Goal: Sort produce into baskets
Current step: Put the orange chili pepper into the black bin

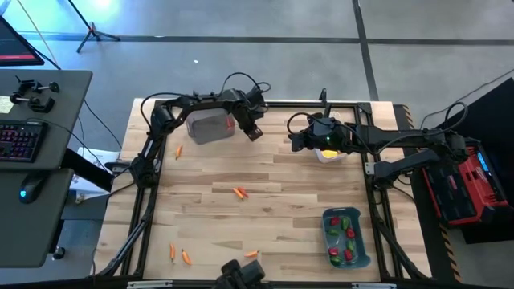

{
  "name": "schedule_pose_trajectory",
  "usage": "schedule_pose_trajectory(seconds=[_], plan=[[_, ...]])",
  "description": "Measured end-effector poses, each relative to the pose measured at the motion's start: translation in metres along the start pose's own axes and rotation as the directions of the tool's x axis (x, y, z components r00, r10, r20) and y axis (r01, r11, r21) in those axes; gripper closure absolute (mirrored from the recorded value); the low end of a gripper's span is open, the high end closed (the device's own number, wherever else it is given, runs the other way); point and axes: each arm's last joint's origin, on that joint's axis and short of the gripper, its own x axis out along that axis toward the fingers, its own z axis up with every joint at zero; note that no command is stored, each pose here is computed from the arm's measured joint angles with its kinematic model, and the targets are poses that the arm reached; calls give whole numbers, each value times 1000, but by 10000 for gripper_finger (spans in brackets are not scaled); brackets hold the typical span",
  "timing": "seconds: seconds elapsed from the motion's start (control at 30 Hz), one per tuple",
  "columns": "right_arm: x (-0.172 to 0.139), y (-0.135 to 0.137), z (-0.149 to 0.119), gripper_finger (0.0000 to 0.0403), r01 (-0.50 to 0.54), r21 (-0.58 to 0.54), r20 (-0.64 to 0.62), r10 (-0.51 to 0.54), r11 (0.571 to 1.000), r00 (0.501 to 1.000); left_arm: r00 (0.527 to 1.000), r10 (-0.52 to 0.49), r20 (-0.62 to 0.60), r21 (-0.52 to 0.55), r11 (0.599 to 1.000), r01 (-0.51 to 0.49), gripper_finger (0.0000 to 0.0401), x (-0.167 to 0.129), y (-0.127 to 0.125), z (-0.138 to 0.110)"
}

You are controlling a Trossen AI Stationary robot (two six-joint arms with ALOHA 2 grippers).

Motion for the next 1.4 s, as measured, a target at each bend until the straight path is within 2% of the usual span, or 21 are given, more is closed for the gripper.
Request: schedule_pose_trajectory(seconds=[0.2,0.43,0.67,0.8,1.1,1.17,1.23,1.4], plan=[[0,0,0,403,-6,-19,-9,6,1000,1000,999,15,-44,30,999,-13,401,-1,-1,-4],[0,0,-1,403,-15,-44,-21,14,999,1000,982,6,-187,84,996,10,401,-1,-9,-18],[0,0,-1,403,-16,-63,-22,15,998,1000,976,-65,-210,150,984,97,401,8,-49,-21],[0,0,-1,403,-16,-71,-23,15,997,1000,974,11,-225,200,979,35,401,12,-74,-26],[0,0,-1,403,-17,-118,-23,14,993,1000,945,-15,-325,230,969,95,401,14,-134,-49],[0,0,-1,403,-17,-131,-23,14,991,1000,952,0,-307,244,967,78,401,8,-139,-50],[0,0,-1,403,-16,-134,-24,12,991,1000,974,21,-228,243,969,36,401,-8,-139,-44],[0,0,-1,403,-12,-170,-23,8,985,1000,996,92,-21,227,970,-85,401,-48,-121,-27]])
